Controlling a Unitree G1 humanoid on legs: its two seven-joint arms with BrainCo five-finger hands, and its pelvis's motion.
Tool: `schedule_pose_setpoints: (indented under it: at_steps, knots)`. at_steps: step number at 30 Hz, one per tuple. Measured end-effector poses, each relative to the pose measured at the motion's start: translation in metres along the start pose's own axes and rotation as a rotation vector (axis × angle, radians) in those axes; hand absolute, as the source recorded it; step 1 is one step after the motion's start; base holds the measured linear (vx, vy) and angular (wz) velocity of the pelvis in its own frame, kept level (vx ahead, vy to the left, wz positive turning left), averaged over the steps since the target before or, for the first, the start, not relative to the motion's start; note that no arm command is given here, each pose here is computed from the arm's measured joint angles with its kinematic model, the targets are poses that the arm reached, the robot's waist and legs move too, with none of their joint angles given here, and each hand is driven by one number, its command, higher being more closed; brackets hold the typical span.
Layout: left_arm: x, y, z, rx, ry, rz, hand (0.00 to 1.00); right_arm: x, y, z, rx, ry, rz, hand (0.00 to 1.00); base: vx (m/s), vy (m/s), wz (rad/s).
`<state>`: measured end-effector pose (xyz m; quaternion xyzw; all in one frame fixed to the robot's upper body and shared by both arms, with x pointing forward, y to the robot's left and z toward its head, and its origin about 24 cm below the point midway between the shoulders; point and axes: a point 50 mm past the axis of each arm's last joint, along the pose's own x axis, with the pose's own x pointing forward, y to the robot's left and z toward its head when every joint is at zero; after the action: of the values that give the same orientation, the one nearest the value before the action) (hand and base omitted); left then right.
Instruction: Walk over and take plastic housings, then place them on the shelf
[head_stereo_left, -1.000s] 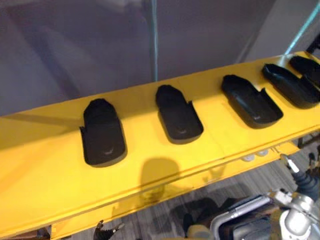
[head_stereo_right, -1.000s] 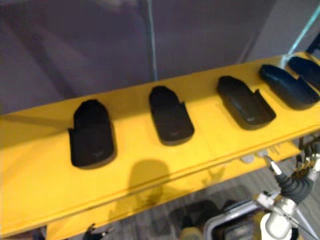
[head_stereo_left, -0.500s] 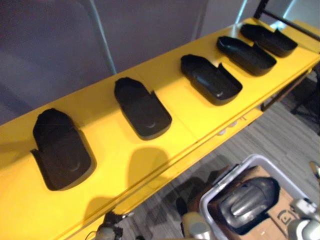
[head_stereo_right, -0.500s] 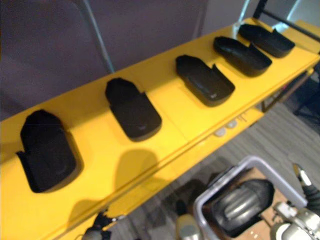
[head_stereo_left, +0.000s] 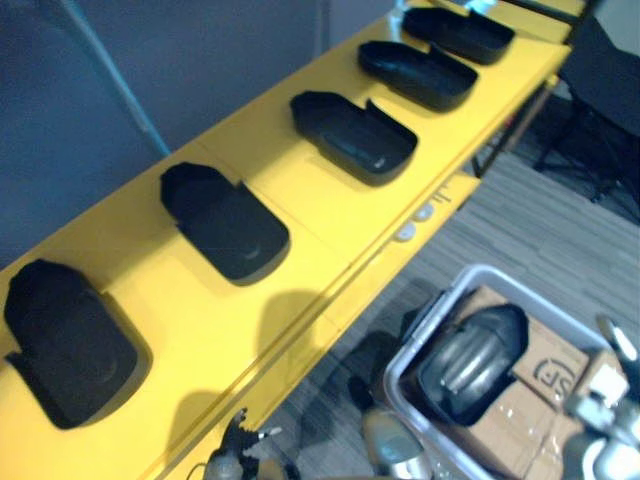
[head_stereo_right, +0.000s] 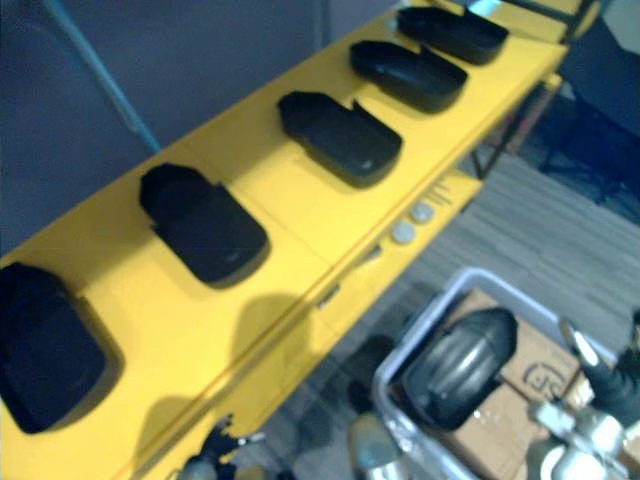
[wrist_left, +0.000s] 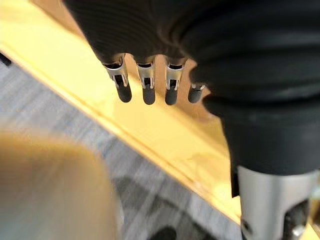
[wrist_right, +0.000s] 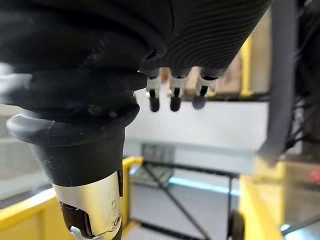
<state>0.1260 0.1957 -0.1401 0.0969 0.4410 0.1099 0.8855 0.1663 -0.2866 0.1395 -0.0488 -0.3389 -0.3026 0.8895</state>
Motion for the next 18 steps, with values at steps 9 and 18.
schedule_pose_setpoints:
  at_steps: [9, 18]
  knots:
    - [0.004, 0.007, 0.035, -0.198, -0.185, 0.061, 0.0, 0.023, 0.061, 0.009, 0.198, -0.088, 0.107, 0.0, -0.06, 0.062, 0.11]
    - [-0.003, -0.021, 0.076, -0.169, -0.355, 0.006, 0.0, -0.005, 0.064, 0.003, 0.181, 0.018, -0.02, 0.0, -0.08, 0.046, -0.12]
